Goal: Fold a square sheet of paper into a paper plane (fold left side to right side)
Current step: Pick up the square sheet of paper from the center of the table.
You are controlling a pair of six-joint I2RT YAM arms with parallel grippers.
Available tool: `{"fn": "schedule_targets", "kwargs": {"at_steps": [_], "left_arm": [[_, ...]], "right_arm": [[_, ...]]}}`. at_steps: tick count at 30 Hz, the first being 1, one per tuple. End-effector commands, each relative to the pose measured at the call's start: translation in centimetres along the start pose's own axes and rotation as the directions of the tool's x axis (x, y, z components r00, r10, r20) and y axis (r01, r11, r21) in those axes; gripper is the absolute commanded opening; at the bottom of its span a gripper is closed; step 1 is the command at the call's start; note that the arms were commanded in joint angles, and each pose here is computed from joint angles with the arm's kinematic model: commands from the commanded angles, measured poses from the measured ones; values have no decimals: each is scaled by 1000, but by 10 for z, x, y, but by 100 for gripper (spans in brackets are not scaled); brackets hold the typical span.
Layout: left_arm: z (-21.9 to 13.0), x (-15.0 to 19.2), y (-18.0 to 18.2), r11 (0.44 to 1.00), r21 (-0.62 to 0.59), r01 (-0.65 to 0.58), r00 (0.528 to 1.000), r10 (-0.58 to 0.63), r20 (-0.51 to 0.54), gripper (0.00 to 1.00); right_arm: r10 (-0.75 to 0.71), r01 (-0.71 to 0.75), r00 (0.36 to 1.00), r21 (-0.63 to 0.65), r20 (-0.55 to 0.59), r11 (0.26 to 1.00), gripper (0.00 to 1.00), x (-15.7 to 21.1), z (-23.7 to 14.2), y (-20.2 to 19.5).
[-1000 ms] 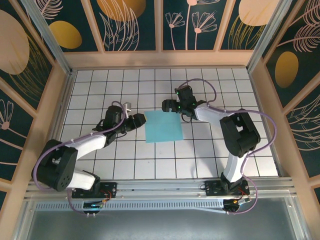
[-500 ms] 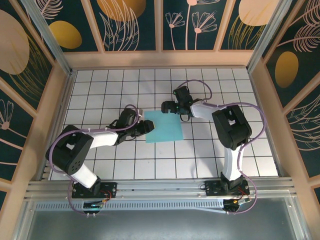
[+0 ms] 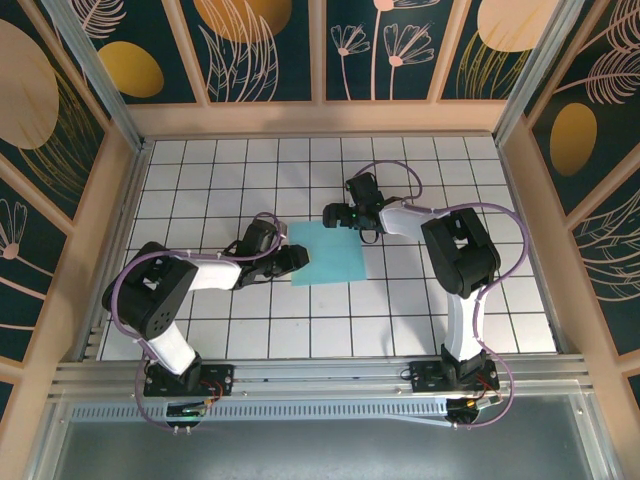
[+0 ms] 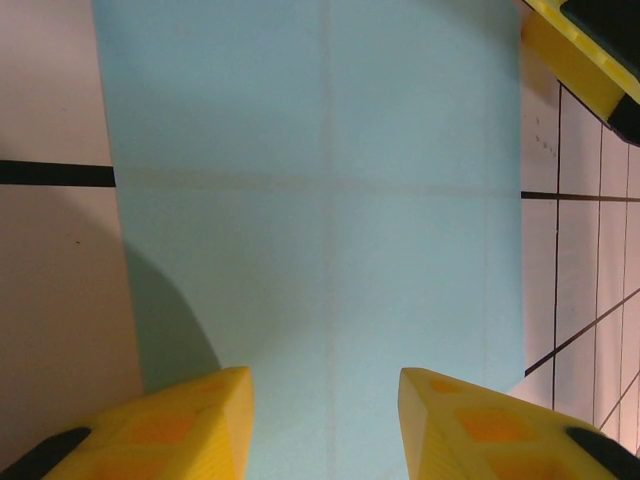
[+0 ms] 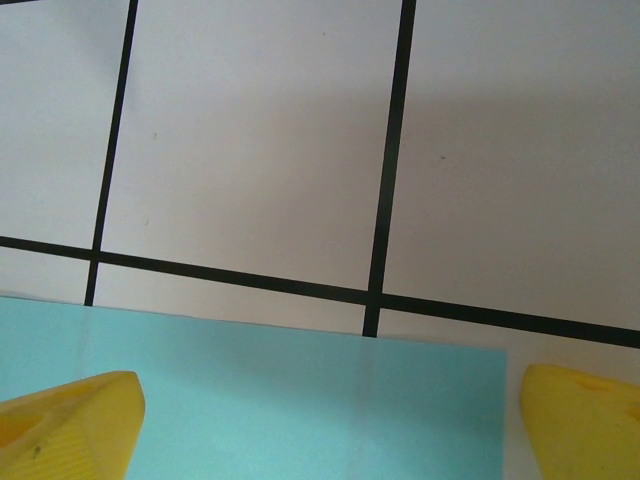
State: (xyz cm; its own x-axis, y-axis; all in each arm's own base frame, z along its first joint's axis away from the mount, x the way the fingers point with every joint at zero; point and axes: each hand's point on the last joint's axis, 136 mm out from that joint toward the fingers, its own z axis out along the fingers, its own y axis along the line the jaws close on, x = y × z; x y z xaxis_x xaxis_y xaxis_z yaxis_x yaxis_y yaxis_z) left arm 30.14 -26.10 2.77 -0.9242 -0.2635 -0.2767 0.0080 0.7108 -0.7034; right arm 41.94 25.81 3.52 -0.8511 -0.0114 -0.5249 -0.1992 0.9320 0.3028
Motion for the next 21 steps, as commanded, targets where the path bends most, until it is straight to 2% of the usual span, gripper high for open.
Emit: {"fn": "schedule_targets", "kwargs": {"at_steps": [1, 12, 19, 21], "left_arm": [[12, 2, 8, 1000, -25, 8, 1000, -8, -10, 42], [12, 2, 8, 1000, -22, 9, 1000, -9, -7, 42], [11, -1, 1, 1000, 0, 8, 1000, -8, 1, 42], [11, -2, 0, 1000, 4, 8, 1000, -8, 4, 42]], "right_arm": [[-28, 24, 996, -40, -90, 999, 95, 27, 7, 20], [-69, 63, 990, -51, -122, 997, 93, 45, -11, 42], [-85, 80, 988, -44, -132, 996, 82, 45, -16, 43], [-87, 82, 987, -41, -134, 996, 76, 45, -15, 42]]}}
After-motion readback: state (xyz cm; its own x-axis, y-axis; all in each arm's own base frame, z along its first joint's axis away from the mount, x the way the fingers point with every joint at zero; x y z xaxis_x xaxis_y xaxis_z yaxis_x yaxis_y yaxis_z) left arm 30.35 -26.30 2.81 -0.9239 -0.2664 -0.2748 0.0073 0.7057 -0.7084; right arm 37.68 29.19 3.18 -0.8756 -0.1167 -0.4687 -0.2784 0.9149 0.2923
